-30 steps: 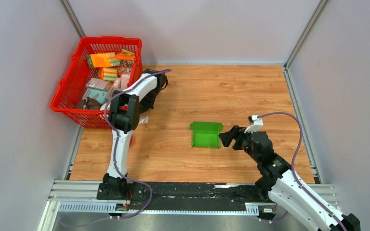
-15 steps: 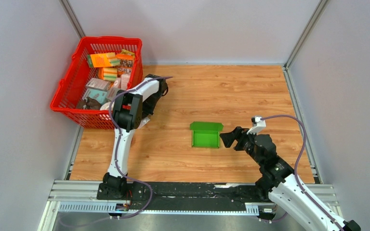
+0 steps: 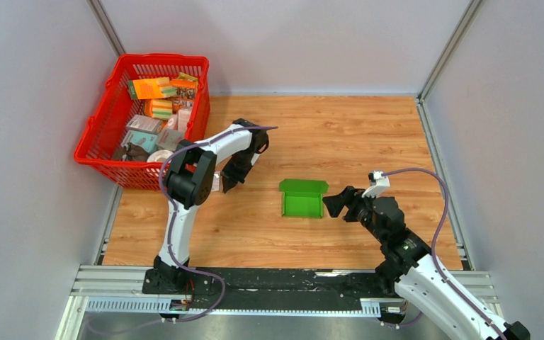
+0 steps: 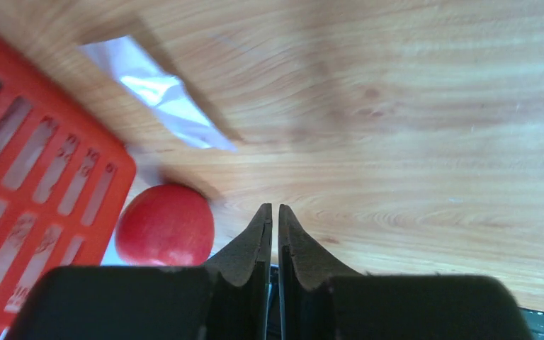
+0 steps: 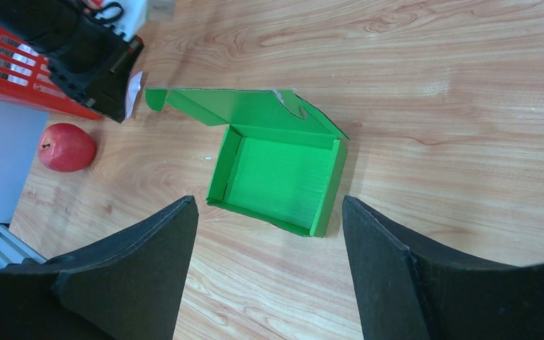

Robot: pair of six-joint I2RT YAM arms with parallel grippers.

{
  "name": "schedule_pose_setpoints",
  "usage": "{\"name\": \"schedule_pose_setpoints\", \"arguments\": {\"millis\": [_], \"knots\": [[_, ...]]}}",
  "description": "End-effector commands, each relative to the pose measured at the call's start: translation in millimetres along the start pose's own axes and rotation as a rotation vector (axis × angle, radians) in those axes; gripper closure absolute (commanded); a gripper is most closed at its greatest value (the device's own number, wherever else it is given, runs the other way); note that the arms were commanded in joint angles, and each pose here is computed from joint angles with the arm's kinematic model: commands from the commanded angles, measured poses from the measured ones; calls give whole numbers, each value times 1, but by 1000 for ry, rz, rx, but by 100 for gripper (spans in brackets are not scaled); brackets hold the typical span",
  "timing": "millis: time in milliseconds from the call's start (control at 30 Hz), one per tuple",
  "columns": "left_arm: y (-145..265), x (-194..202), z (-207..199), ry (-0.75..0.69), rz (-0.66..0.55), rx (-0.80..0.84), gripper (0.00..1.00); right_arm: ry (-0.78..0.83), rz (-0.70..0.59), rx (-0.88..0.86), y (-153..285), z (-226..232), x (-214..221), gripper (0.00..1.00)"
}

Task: Fold the paper box

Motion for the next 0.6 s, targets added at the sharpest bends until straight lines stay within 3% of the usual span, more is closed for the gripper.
{"name": "schedule_pose_setpoints", "arguments": {"millis": [0, 33, 67, 100, 133, 367, 567], "knots": [[29, -4, 28, 124, -189, -9, 80, -1, -27, -4, 0, 0, -3, 23], [31, -8, 32, 147, -197, -19, 76, -4, -30, -7, 0, 1, -3, 23], [29, -10, 36, 160, -187, -15, 65, -4, -32, -8, -1, 1, -4, 23], [24, -14, 43, 182, -170, -9, 52, -3, -35, -11, -1, 2, -5, 23], [22, -17, 46, 189, -169, 10, 32, -6, -33, -10, -2, 2, -5, 23], [13, -40, 63, 280, -169, 233, 30, -1, -22, -9, -2, 1, -2, 23], [1, -49, 62, 249, -74, 299, 33, -1, -31, -11, -2, 1, -4, 23]]}}
Point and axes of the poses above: each gripper's point midway between its finger pads, its own y axis back along the fingers, its own z axis along the line the jaws close on, x = y × z, the point moved 7 cm from there along y, back along the fingers, and after that the axes turned 12 degrees about y, right-handed, at the moved point
